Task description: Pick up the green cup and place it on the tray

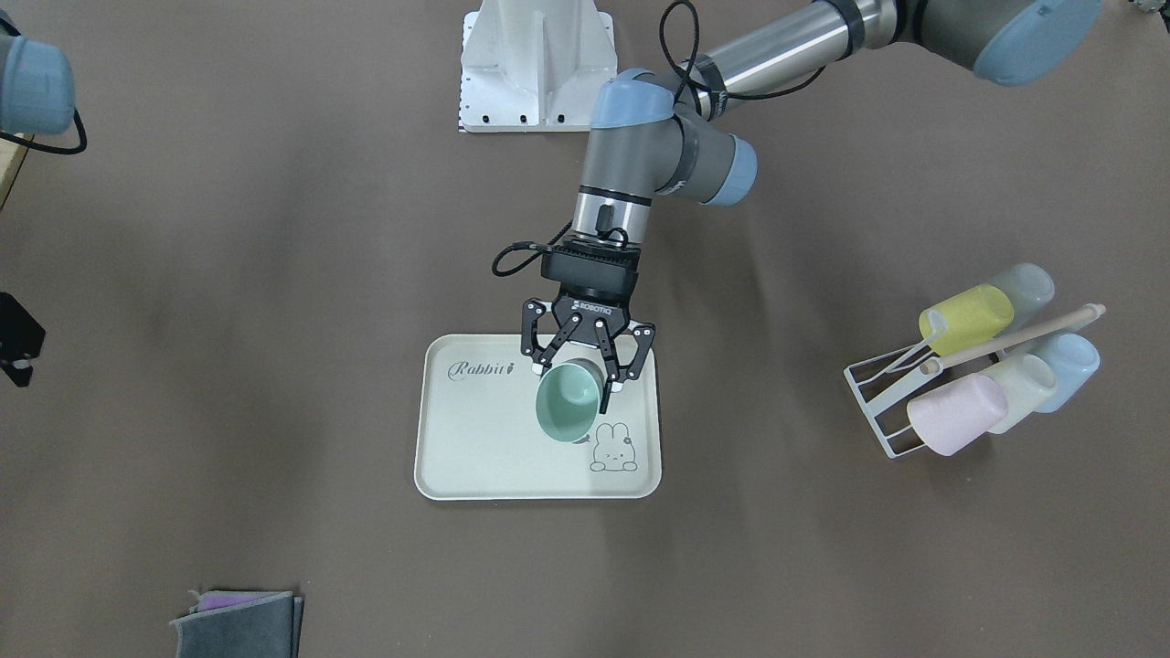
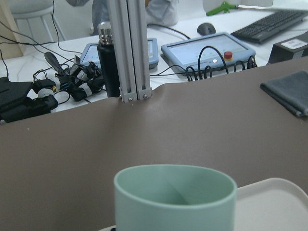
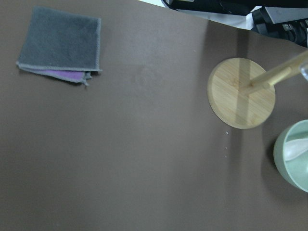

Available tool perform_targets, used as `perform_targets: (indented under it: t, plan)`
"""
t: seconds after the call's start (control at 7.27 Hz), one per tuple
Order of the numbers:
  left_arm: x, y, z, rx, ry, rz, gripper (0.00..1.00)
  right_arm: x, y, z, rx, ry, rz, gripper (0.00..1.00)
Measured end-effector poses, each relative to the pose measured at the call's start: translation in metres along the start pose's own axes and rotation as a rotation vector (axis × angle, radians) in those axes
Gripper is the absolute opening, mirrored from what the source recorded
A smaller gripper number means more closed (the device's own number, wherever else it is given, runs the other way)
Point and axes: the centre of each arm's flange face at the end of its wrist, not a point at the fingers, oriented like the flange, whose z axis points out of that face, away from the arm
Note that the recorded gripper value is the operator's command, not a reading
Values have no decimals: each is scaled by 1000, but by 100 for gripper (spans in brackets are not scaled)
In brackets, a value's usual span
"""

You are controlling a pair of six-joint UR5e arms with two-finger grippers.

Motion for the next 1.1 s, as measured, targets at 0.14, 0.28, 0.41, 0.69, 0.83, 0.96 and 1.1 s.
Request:
perform_targets:
  t: [0.14,0.28,0.41,0.69,0.83,0.96,1.1]
  plan:
    - [21,12,9,58,-22,-10,36,56,27,-1,-60,-48,40,100]
    - [31,25,16,102,-41,-17,36,111,60,5,-106,-119,113,100]
    - [35,35,21,129,-63,-25,35,158,101,22,-131,-170,158,100]
    - [24,58,40,141,-106,-98,36,215,154,68,-127,-198,162,100]
    - [16,64,48,147,-132,-114,36,226,160,81,-112,-198,153,100]
    - [11,68,53,157,-151,-119,36,230,156,84,-91,-190,140,100]
    - [11,71,55,161,-156,-136,36,229,148,83,-80,-183,135,100]
